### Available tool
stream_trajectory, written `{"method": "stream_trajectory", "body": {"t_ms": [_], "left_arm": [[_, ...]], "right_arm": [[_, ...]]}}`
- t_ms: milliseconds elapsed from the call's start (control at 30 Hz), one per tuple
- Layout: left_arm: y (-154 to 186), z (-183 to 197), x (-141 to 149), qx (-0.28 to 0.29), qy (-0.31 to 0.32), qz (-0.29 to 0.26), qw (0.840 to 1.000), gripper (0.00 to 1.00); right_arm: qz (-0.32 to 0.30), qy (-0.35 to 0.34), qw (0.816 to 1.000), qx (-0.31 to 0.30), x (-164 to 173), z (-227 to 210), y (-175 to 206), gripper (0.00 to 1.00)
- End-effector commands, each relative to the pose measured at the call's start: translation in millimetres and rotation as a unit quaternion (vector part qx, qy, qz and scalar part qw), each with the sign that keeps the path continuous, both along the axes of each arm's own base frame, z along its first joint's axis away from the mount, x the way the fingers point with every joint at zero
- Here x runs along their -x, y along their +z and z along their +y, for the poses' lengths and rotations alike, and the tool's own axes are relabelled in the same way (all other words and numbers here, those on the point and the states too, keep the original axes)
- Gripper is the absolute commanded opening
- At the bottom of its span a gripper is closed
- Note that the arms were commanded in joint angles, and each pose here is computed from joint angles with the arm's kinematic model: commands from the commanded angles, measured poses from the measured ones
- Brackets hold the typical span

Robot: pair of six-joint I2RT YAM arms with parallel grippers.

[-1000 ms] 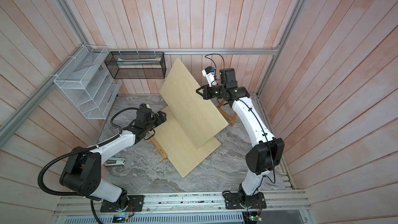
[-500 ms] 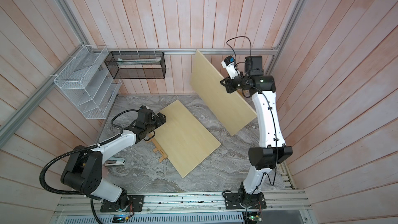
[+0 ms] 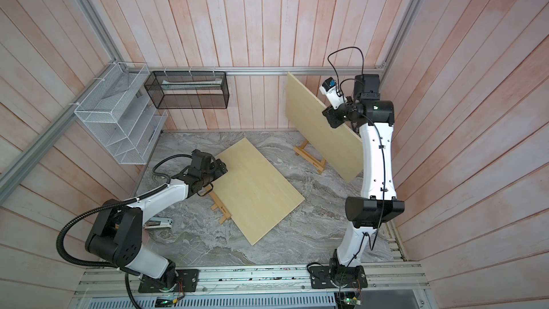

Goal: Assemble the easel
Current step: Place the drawing board on the easel.

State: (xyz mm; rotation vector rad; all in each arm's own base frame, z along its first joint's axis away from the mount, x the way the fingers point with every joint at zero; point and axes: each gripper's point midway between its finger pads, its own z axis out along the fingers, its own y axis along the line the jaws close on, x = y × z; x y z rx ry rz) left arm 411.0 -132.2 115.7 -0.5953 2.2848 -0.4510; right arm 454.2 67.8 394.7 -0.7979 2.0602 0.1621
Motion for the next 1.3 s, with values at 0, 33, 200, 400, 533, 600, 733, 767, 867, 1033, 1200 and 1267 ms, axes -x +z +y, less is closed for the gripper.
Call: {"method": "stream_trajectory", "body": {"t_ms": [0,33,200,400,533,600,733,767,867,1033,1200,1267], "left_arm": [[8.6,3.6,-6.1,-0.003,0.014,-0.007,1.000,0.90],[8.7,4.0,-6.1,-0.004,0.014,-0.007,1.000,0.90],[8.8,4.3,-6.5,-0.005,0.015,-0.009,1.000,0.90],[9.4,4.7,-6.7,-0.005,0.018,-0.009,1.000,0.90],[9.3,6.8,-5.6,-0.009,0.020,-0.009,1.000,0.90],[9.2,6.6,-5.8,-0.008,0.020,-0.009,1.000,0.90],[9.6,7.1,-6.1,-0.010,0.020,-0.009,1.000,0.90],[9.7,7.3,-6.2,-0.012,0.020,-0.009,1.000,0.90],[11.3,7.7,-6.8,-0.013,0.021,-0.011,1.000,0.90],[7.6,7.1,-6.5,-0.011,0.021,-0.006,1.000,0.90],[6.5,6.0,-6.5,-0.011,0.019,-0.004,1.000,0.91],[6.3,6.4,-7.0,-0.011,0.020,-0.004,1.000,0.91]], "right_arm": [[-0.079,0.027,0.996,0.008,-5.9,5.7,34.9,0.00],[-0.074,0.027,0.997,0.009,-6.8,5.0,31.0,0.00],[-0.057,0.031,0.998,0.012,-11.5,4.3,16.6,0.00],[-0.048,0.037,0.998,0.015,-17.6,5.1,6.1,0.00],[-0.040,0.043,0.998,0.013,-22.4,6.9,-1.7,0.00],[-0.036,0.048,0.998,0.008,-23.9,8.8,-5.1,0.00],[-0.026,0.050,0.998,0.008,-28.7,9.3,-14.3,0.00],[-0.025,0.050,0.998,0.008,-29.9,9.1,-15.4,0.00],[-0.021,0.051,0.998,0.006,-31.5,9.1,-19.0,0.00],[-0.020,0.047,0.999,0.001,-37.2,8.8,-21.9,0.00],[-0.023,0.027,0.999,0.005,-47.6,1.9,-25.0,0.09],[-0.024,0.022,0.999,0.007,-51.6,-1.1,-27.5,0.10]]}}
